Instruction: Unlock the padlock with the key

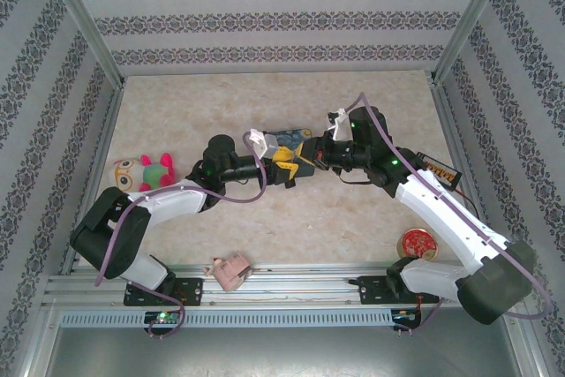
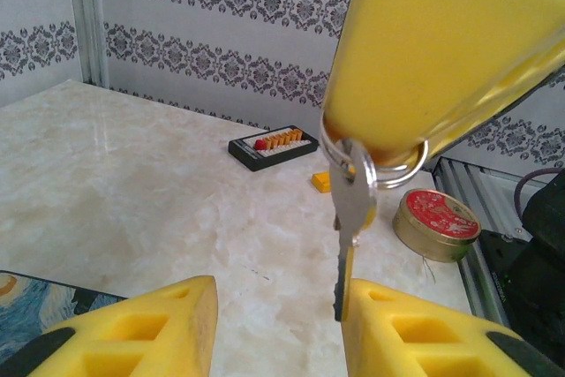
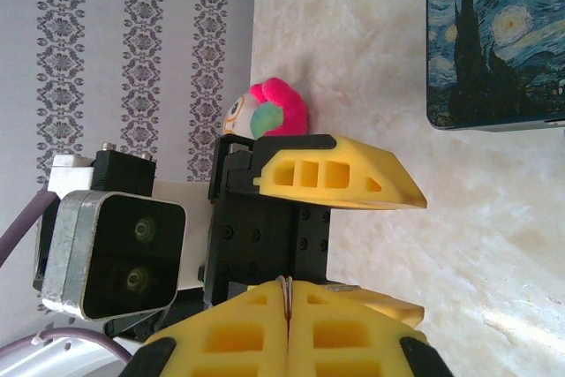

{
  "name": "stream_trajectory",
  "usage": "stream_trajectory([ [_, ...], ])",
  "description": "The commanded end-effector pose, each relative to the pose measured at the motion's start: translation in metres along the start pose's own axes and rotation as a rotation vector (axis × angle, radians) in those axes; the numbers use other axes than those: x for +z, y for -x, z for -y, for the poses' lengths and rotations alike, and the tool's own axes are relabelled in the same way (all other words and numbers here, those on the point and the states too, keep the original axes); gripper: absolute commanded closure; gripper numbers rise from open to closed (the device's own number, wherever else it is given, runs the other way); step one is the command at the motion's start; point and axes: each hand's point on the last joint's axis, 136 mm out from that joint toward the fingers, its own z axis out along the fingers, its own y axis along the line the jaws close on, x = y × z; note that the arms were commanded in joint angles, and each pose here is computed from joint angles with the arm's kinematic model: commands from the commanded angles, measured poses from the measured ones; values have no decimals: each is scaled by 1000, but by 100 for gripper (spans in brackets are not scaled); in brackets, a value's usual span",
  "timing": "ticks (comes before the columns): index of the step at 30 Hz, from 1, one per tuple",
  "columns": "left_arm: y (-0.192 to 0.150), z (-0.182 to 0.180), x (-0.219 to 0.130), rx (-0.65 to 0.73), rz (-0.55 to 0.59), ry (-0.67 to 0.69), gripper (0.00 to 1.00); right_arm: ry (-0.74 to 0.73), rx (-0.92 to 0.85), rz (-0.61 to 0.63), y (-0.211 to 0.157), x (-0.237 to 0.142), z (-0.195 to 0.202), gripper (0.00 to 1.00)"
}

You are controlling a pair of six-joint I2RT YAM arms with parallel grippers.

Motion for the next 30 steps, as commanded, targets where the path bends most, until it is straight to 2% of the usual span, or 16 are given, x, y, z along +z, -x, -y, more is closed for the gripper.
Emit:
stream_trajectory([
  [1,25,8,4,51,69,-29,59,18,-7,-3,0,2,-4,100],
  [8,30,10,3,63,87,-35,58,22,-6,-6,2,5,-4,100],
  [13,32,9,4,60,87,-41,72,20,-4,-12,1,7,-3,100],
  [22,30,11,3,57,76,-46,85,17,2,-15,2,10,0,100],
  [26,28,13,4,47,47,-60,100,13,1,-18,2,11,2,100],
  [30,21,16,0,53,-9,-54,100,-8,-31,-2,3,7,5,98],
])
